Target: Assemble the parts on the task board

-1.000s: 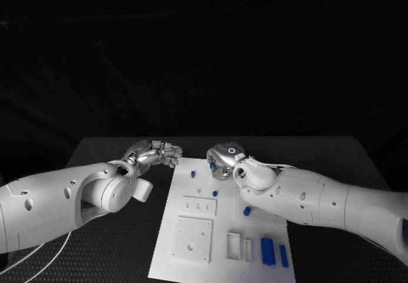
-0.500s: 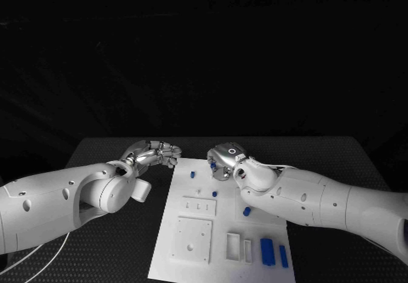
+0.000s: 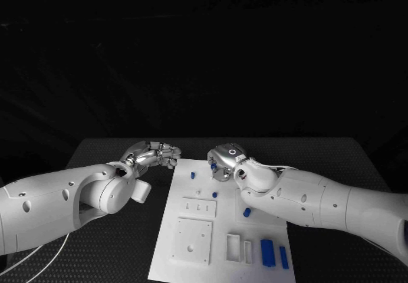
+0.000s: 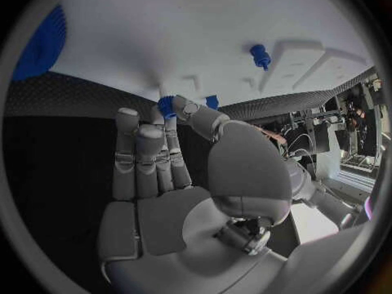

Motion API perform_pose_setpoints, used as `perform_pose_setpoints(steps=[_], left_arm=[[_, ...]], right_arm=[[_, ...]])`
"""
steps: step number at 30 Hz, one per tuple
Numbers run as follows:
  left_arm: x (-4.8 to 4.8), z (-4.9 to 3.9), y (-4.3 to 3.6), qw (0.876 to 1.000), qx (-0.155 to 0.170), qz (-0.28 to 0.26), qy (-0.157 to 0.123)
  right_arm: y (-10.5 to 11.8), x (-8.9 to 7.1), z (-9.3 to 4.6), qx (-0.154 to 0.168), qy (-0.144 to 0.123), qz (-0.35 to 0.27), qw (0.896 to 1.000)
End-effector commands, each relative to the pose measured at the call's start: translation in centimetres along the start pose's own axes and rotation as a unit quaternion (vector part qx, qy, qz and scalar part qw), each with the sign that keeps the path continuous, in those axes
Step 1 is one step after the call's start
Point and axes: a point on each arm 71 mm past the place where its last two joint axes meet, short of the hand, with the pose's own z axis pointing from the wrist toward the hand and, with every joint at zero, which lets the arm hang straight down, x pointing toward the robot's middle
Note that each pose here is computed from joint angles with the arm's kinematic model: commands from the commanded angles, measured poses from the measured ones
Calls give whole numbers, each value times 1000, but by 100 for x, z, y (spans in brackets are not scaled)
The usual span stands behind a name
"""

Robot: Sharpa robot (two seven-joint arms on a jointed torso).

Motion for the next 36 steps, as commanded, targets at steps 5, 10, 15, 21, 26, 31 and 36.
perform_pose_setpoints(steps=[5, 10, 15, 21, 26, 31, 36], left_arm=[[4, 1, -16, 1000, 5, 1, 3], [-8, 0, -14, 1000, 5, 2, 2], [-18, -3, -13, 1000, 5, 2, 1], [-20, -3, -13, 1000, 4, 2, 0], [-15, -3, -13, 1000, 4, 2, 1], [-12, -1, -13, 1000, 4, 2, 1], [-10, 0, -13, 1000, 4, 2, 1]], right_arm=[[-51, 79, -41, 12, 24, -13, 1000], [-58, 70, -52, 14, 19, -13, 1000], [-58, 63, -60, 14, 17, -14, 1000], [-57, 65, -62, 13, 19, -13, 1000], [-47, 68, -57, 12, 21, -9, 1000], [-45, 74, -47, 12, 24, -3, 1000], [-48, 81, -40, 14, 28, 5, 1000]])
